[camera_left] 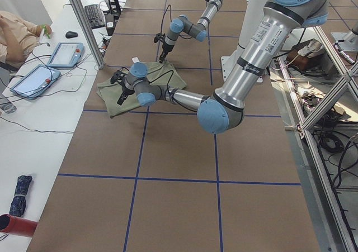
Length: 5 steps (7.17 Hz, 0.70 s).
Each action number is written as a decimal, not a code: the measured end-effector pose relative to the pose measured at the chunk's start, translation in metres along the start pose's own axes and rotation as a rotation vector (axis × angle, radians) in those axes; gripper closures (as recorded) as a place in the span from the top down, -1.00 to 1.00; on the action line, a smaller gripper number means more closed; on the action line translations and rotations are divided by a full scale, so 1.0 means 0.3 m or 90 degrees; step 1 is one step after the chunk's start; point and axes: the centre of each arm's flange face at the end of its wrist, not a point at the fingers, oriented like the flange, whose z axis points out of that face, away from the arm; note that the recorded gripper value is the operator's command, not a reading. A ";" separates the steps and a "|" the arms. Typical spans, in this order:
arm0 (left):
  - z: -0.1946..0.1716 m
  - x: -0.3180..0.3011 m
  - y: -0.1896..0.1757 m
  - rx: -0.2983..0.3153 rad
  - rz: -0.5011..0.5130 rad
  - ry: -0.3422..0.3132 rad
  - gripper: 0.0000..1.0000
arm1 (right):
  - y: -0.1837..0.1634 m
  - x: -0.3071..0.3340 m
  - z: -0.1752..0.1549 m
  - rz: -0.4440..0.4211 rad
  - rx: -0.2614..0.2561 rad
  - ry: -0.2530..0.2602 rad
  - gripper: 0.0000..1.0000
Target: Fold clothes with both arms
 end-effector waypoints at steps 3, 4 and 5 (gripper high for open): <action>0.002 0.002 0.003 -0.001 0.000 0.000 1.00 | 0.007 0.001 0.006 -0.001 0.003 -0.002 -0.35; 0.004 0.006 0.005 -0.002 0.001 0.001 1.00 | 0.008 0.000 0.006 -0.001 0.003 -0.002 -0.63; 0.006 0.008 0.007 -0.002 0.001 0.001 1.00 | 0.010 -0.002 0.007 -0.001 0.003 -0.002 -0.99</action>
